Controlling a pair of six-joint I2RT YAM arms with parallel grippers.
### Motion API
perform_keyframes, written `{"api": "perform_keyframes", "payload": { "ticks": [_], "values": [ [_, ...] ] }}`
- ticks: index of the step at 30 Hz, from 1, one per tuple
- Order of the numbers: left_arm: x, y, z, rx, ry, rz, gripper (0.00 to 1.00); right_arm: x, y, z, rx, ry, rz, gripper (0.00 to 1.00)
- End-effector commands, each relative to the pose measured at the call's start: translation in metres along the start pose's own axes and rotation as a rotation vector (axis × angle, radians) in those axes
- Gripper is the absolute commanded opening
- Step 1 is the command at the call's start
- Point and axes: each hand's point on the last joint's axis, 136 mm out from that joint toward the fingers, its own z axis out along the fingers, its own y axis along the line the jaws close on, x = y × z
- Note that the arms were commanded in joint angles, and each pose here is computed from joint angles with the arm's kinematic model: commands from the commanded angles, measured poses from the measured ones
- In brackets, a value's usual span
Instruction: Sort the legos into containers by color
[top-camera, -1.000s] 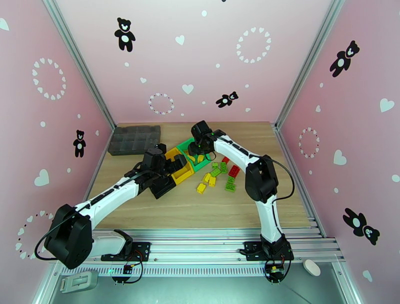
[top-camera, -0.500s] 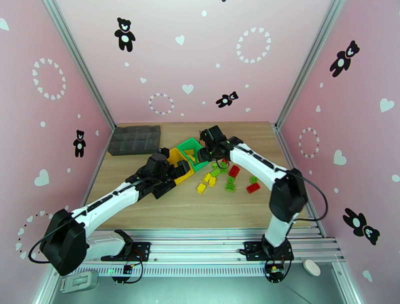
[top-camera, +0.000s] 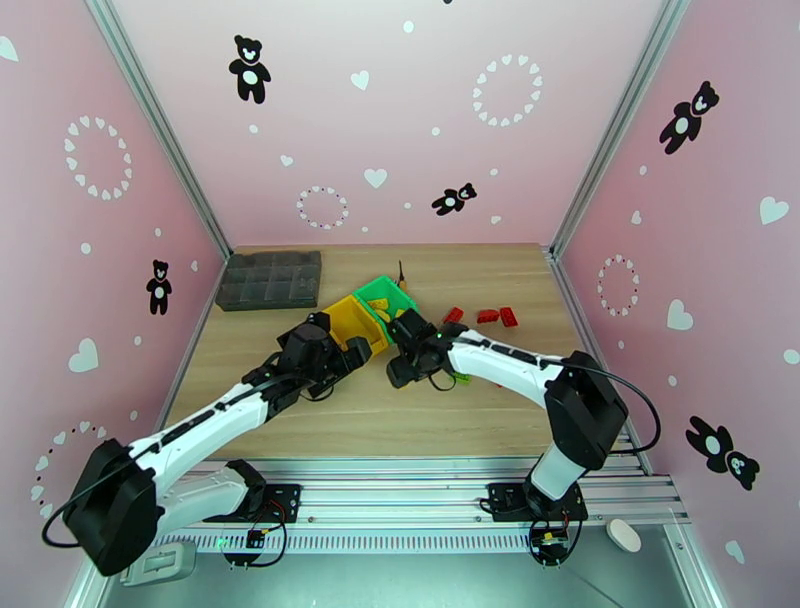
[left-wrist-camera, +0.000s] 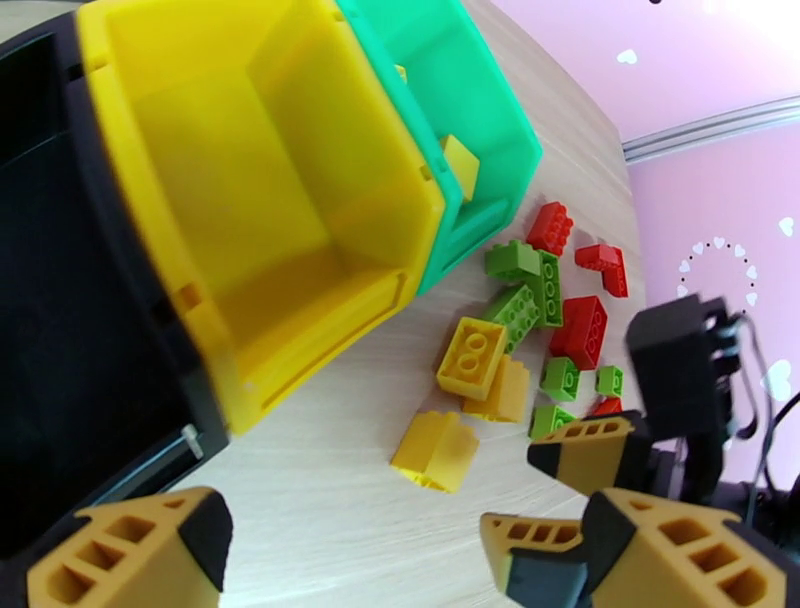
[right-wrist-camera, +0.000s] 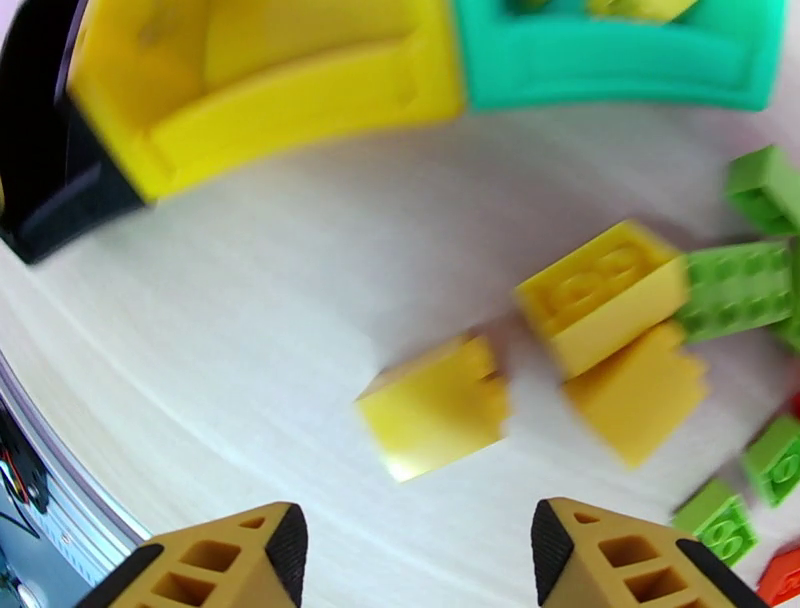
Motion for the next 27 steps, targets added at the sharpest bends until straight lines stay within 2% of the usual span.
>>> {"api": "perform_keyframes", "payload": {
  "ticks": [1, 10, 21, 27],
  "values": [
    [0.003, 0.010, -0.006, -0.031, -0.019, -0.013, 0.98, 0.005, -0.002, 0.019, 0.025, 0.018, 0.018, 0.65],
    [0.007, 0.018, -0.010, -0.045, -0.023, -0.018, 0.98, 0.009, -0.009, 0.050, 0.085, 0.072, -0.001, 0.64],
    [0.008, 0.019, -0.006, -0.045, -0.015, -0.019, 0.98, -0.007, -0.021, 0.058, 0.146, 0.073, -0.003, 0.62],
    [0.007, 0.017, -0.004, -0.043, -0.013, -0.019, 0.98, -0.008, -0.021, 0.056, 0.137, 0.076, 0.003, 0.52]
  ]
}}
